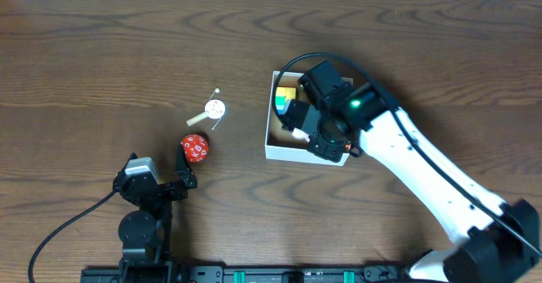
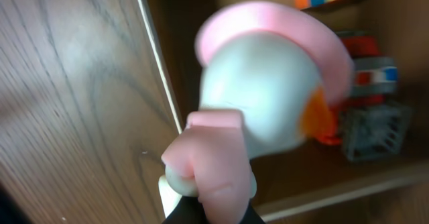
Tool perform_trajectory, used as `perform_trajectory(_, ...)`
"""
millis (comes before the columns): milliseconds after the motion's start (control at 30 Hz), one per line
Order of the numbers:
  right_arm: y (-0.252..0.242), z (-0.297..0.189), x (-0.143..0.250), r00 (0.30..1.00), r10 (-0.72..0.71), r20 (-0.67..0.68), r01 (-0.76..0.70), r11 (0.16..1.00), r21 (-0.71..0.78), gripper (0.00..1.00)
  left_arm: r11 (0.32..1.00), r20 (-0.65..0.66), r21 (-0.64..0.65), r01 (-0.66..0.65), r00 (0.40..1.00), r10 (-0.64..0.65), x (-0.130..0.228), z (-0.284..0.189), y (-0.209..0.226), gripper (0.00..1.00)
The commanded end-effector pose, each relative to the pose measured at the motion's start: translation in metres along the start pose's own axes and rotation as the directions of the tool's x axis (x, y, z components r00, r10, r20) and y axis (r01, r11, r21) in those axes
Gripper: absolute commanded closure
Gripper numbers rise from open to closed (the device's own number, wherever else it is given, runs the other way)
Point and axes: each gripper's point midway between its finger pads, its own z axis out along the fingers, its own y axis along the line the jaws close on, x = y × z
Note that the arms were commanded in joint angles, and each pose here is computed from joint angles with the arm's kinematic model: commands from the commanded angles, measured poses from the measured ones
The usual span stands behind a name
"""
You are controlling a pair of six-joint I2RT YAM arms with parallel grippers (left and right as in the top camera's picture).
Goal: Pack container
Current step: 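Carry the duck left and lower it into the white box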
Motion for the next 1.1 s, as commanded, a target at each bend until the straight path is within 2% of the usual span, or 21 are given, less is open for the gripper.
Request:
perform_trajectory(0, 0.001, 0.016, 0.004, 0.996, -0.066, -0.052, 0.066, 0.998, -0.015, 0.98, 1.0, -0.056, -0.026, -0.005, 0.998, 0.003, 0.019, 0.001, 0.006, 0.02)
perform_trajectory(267, -0.009, 0.041, 0.018, 0.982, -0.069, -0.174, 0.071, 0.997, 0.007, 0.98, 1.0, -0.056, -0.026, -0.005, 0.998, 0.003, 0.019, 0.001, 0.006, 0.02)
perform_trajectory(567, -0.015, 0.044, 0.018, 0.984, -0.053, -0.17, 0.056, 0.998, 0.014, 0.95, 1.0, -0.056, -0.026, -0.005, 0.998, 0.003, 0.019, 0.001, 0.006, 0.02)
perform_trajectory(767, -0.016, 0.044, 0.02, 0.984, -0.044, -0.17, 0.047, 0.999, 0.015, 0.88, 1.0, -0.056, -0.026, -0.005, 0.998, 0.003, 0.019, 0.001, 0.006, 0.02)
perform_trajectory(900, -0.016, 0.044, 0.02, 0.984, -0.043, -0.171, 0.046, 0.999, 0.015, 0.76, 1.0, -0.056, -0.026, -0.005, 0.998, 0.003, 0.019, 0.001, 0.006, 0.02)
perform_trajectory(967, -0.017, 0.044, 0.02, 0.985, -0.036, -0.17, 0.04, 0.999, 0.017, 0.64, 1.0, -0.056, -0.026, -0.005, 0.998, 0.003, 0.019, 0.001, 0.006, 0.02)
perform_trajectory(1067, -0.017, 0.044, 0.019, 0.985, -0.036, -0.169, 0.04, 0.999, 0.018, 0.58, 1.0, -0.056, -0.026, -0.005, 0.998, 0.003, 0.019, 0.001, 0.006, 0.02)
